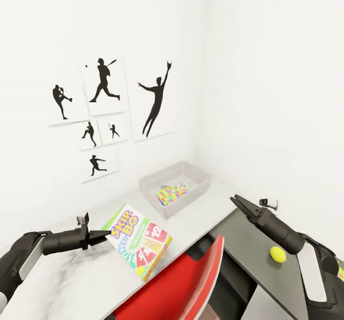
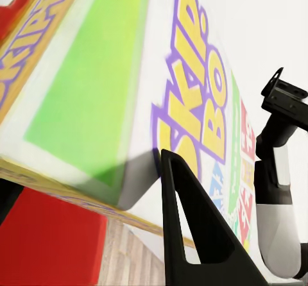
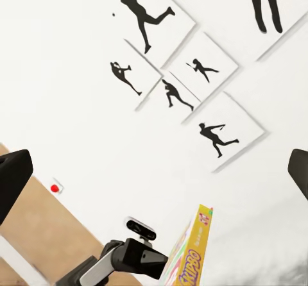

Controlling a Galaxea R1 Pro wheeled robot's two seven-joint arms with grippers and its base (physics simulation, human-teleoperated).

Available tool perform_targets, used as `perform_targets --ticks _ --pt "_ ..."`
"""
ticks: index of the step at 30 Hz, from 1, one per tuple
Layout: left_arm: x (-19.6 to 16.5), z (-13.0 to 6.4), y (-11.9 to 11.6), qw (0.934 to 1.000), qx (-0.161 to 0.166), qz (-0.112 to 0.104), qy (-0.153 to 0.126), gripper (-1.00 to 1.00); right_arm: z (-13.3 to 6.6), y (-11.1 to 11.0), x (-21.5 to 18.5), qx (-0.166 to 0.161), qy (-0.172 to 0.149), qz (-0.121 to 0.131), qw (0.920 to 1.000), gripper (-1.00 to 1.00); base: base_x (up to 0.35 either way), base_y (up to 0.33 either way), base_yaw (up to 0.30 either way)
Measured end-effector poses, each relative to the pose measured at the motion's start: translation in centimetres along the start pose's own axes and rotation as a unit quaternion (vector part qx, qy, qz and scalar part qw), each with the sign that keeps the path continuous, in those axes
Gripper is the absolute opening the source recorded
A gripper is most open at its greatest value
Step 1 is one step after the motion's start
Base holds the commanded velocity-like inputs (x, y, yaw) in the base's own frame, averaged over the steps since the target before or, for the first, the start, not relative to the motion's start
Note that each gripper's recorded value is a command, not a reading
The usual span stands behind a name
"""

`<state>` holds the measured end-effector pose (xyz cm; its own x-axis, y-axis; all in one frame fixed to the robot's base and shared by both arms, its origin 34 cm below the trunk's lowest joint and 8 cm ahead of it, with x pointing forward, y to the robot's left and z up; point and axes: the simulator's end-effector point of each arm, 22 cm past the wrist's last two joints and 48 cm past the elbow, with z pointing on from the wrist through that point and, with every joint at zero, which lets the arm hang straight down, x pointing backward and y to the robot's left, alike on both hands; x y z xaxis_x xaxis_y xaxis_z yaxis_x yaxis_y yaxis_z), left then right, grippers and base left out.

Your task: Put all the toys in the child's room - the three board games (two on the bed and one on the table), the two jigsaw puzzles on the table, and the tennis ball on the table - inside the toy box on the table in the child's room.

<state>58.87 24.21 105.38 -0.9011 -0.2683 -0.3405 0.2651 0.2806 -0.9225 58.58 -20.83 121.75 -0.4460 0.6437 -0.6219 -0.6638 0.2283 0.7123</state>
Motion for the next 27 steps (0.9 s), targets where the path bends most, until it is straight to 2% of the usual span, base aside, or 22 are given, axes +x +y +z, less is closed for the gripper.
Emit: perform_targets --ticks 12,18,27 --pt "-0.01 0.00 0.01 1.0000 0.000 0.000 0.000 -1.00 -0.05 -0.06 -0.04 0.001 0.000 0.000 1.0000 1.00 0.263 -0.211 0.245" --pt "-0.04 0.03 0.02 1.0000 0.000 0.000 0.000 -1.00 -0.07 -0.08 -0.06 0.001 0.000 0.000 1.0000 1.00 0.133 -0.199 0.069" --pt "-0.10 0.01 -0.03 1.0000 0.002 0.004 -0.002 -1.00 -0.03 -0.05 -0.03 0.000 0.000 0.000 1.0000 1.00 0.024 -0.022 0.006"
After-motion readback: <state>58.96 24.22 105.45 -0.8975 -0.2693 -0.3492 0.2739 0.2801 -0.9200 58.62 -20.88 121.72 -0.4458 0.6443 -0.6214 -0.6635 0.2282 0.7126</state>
